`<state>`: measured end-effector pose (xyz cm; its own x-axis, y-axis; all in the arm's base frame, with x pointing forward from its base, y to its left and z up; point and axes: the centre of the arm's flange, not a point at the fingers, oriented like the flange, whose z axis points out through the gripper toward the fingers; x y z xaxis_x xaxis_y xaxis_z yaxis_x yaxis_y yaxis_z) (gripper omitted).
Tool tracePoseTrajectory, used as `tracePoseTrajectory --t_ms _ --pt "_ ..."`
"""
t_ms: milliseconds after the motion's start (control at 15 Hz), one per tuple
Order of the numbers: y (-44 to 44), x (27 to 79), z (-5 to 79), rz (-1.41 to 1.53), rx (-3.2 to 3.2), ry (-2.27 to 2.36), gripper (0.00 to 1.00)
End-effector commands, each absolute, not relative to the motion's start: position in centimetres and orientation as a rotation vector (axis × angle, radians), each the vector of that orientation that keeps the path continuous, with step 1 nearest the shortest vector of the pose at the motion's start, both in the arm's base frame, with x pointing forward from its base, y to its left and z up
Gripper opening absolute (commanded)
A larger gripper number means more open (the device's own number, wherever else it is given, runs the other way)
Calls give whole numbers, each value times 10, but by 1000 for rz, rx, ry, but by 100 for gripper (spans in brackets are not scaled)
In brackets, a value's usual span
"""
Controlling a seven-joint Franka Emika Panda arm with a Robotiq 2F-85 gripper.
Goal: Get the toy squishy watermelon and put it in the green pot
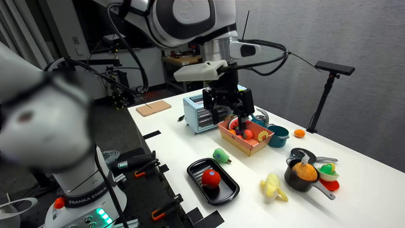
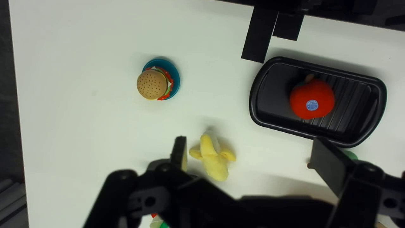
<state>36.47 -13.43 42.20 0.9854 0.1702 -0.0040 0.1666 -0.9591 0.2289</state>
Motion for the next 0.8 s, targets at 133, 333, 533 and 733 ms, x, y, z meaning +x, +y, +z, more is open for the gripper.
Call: tracePoseTrajectory --t_ms 133,333,533,733 --pt "-97 396 418 51 2853 385 100" --pt "-80 411 416 62 2819 441 100" --pt "-66 428 417 80 2794 481 100" --pt "-52 443 416 91 2776 514 100"
